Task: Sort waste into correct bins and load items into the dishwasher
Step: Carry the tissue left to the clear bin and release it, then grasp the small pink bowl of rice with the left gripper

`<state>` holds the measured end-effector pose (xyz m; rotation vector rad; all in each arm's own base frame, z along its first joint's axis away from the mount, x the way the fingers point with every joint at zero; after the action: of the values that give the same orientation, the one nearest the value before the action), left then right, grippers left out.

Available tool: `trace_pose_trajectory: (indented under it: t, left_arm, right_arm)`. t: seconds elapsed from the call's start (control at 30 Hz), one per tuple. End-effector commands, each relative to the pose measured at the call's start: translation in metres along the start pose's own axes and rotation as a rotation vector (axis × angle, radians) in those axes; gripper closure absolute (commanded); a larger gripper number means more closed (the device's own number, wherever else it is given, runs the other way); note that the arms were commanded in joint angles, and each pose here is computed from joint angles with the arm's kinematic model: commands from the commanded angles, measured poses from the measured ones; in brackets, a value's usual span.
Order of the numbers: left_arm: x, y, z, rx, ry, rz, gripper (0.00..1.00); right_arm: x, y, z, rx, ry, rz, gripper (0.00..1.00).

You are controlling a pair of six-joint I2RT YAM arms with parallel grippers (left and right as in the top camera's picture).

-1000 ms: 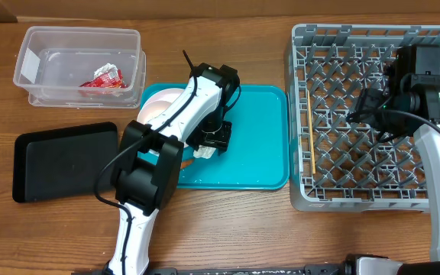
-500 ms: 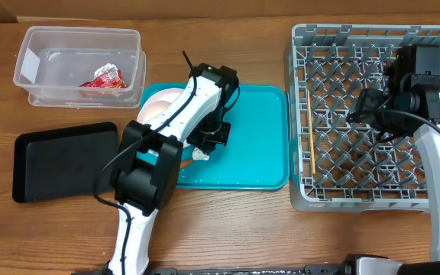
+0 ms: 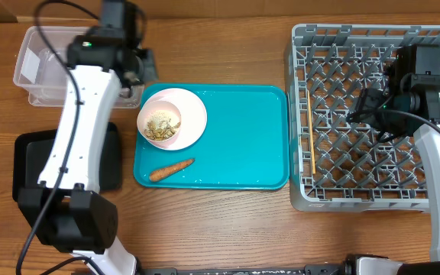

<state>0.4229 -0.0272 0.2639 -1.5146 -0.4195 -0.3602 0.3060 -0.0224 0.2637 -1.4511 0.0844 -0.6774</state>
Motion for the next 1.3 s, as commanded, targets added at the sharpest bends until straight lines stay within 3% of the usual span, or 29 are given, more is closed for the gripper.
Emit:
trace_pose_trajectory:
  t: [0.0, 0.37, 0.4, 0.5, 0.6, 0.83, 0.93, 1.07, 1.27]
  left_arm:
    - [0.015, 0.020, 0.029, 0.048, -0.052, -0.039, 0.96]
    - [0.024, 0.078, 0.080, 0.111, -0.146, -0.039, 0.96]
    - [0.023, 0.081, 0.082, 0.114, -0.150, -0.036, 0.89]
    - [0.026, 0.080, 0.086, 0.111, -0.154, -0.046, 0.56]
    - [0.030, 0.063, 0.081, 0.079, -0.138, -0.056, 0.47]
    - [0.003, -0.011, 0.068, -0.007, -0.159, 0.028, 0.42]
    - [-0.015, -0.032, 0.064, -0.028, -0.150, 0.089, 0.41]
    - [-0.042, -0.046, 0.062, -0.025, -0.155, 0.216, 0.41]
    - [-0.057, -0.047, 0.052, -0.055, -0.141, 0.297, 0.40]
  right_arm:
    - [0.004, -0.004, 0.001, 0.006, 0.006, -0.019, 0.36]
    - [0.004, -0.004, 0.001, 0.006, 0.006, -0.018, 0.36]
    - [0.004, -0.004, 0.001, 0.006, 0.006, -0.018, 0.36]
    - [0.004, -0.004, 0.001, 0.007, 0.006, -0.019, 0.36]
    - [0.004, -0.004, 0.001, 0.007, 0.006, -0.019, 0.36]
    - [0.005, -0.004, 0.003, 0.025, 0.005, -0.024, 0.36]
    - [0.005, -0.004, 0.015, 0.125, -0.021, -0.007, 0.36]
    - [-0.002, -0.010, 0.047, 0.341, -0.129, 0.031, 0.35]
    - [-0.014, -0.014, 0.086, 0.427, -0.256, 0.013, 0.31]
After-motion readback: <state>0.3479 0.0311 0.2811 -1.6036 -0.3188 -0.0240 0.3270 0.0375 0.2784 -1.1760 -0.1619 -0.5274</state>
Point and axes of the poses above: each gripper's point midway between its finger pads, its own y axis out along the fingers, its own z axis along the line the jaws close on, x = y × z, the point moved 6 cm from there along -y, back along the fingers, and after that the axes turned 10 degrees about y, right-handed, at the moved point
